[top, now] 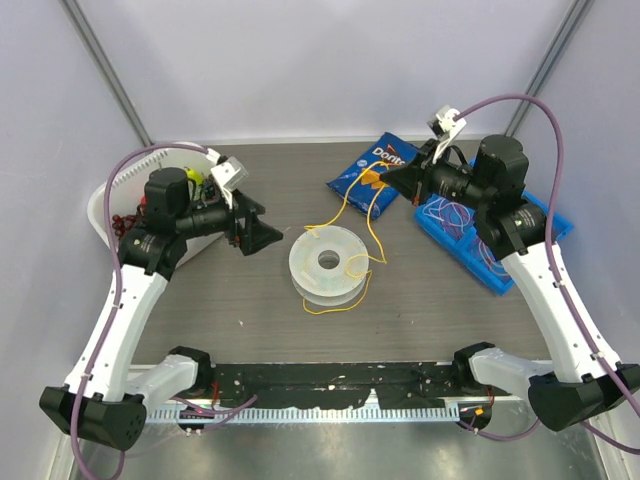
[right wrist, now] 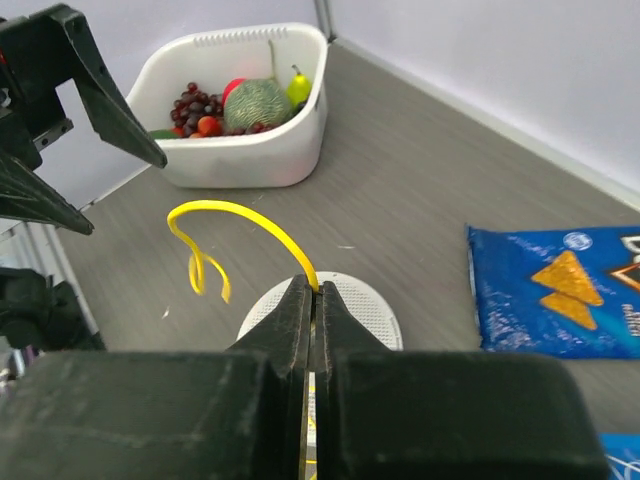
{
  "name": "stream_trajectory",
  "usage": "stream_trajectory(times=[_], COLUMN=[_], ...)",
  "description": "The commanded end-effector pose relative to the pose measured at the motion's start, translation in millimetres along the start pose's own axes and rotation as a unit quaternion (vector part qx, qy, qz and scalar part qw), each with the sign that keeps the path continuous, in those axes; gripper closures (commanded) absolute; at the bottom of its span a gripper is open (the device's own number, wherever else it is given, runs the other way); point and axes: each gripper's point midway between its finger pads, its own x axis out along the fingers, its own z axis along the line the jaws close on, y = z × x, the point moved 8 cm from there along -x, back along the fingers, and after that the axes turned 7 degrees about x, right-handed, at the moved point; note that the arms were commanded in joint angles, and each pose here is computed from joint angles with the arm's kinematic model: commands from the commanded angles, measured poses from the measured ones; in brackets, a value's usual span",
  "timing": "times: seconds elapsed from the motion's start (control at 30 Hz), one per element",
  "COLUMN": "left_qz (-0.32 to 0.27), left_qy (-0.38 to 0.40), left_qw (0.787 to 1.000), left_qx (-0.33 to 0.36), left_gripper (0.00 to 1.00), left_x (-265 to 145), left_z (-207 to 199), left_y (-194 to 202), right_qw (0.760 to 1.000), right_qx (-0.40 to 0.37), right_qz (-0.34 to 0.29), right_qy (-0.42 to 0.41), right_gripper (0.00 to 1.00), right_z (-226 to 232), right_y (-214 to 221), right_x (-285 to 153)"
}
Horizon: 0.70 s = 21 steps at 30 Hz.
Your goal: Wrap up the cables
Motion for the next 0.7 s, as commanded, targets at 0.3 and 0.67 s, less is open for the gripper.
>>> stream_trajectory(times=[0.3,0.67], left_qz=[-0.056,-0.025], left_qy=[0.112,0.166], left_qw=[0.982,0.966], left_qx=[0.142,0.195], left_gripper=[0.20,0.25], left_x=[-7,49], left_z=[-20,-27], left_y=[-38,-17], right_qw=[0.996,0.986], right_qx=[0.001,-0.012], right_qz=[-0.003,0.016], right_qy=[-0.093,-0.164], right_gripper=[0.99,0.99], right_z=[28,39], right_y=[-7,-4], right_x=[-13,-15])
